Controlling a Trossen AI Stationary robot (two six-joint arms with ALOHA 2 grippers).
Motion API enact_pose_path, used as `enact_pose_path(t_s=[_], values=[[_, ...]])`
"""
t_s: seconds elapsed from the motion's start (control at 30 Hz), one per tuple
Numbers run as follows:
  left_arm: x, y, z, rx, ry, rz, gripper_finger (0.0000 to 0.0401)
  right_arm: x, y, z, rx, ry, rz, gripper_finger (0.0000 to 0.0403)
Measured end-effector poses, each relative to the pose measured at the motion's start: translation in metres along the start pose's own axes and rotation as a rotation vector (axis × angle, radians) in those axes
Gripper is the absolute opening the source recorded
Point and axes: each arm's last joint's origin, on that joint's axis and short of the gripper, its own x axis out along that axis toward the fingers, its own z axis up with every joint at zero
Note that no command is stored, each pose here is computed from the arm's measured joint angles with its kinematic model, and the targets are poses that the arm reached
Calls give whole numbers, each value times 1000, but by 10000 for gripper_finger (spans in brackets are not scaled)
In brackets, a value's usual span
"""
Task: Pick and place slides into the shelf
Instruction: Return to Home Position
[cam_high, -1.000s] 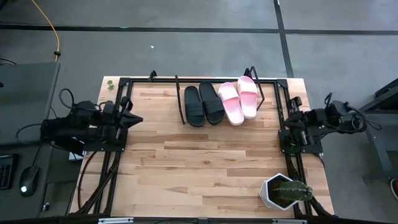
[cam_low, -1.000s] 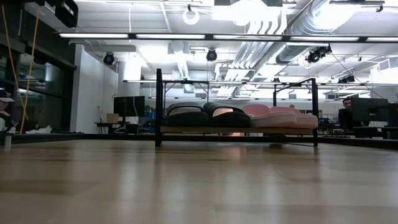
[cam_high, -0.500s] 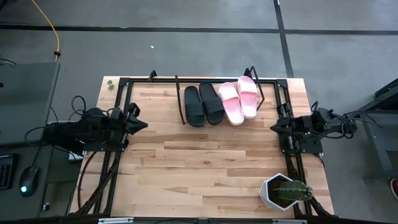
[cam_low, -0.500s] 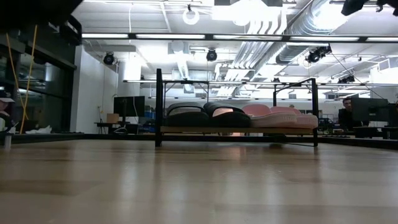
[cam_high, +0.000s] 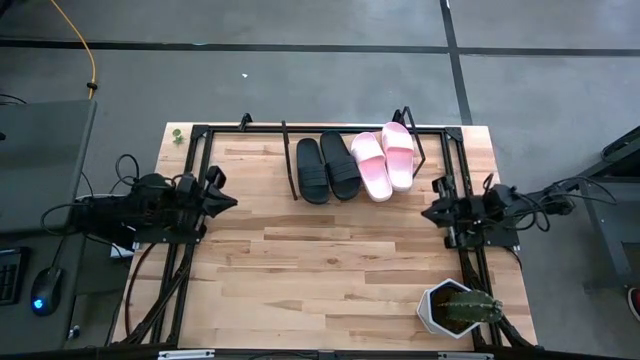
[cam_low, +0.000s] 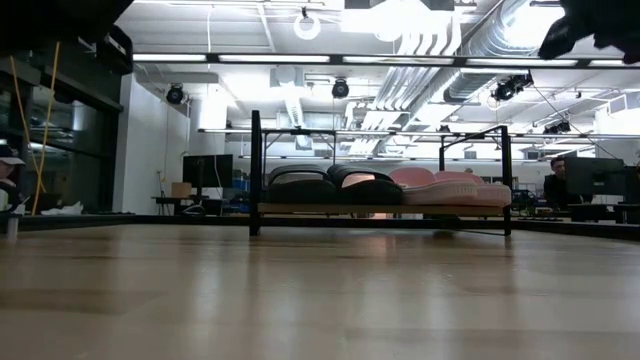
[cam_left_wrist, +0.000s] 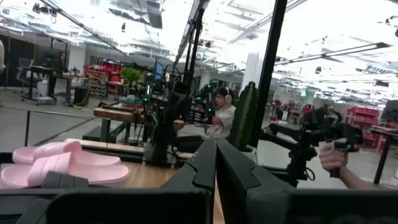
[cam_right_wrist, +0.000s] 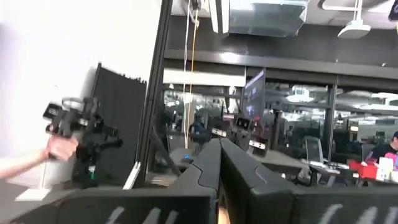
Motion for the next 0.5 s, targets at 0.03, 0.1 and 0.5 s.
enact_pose_path(t_s=[0.03,0.1,0.5], values=[[0,0,0,0,2,0,1,0,0,-2,-8,12,1,0],[0,0,0,0,4,1,0,0,1,-5,-14,42,6,0],[0,1,-5,12,49,10,0,0,1,-8,-8,67,13,0]])
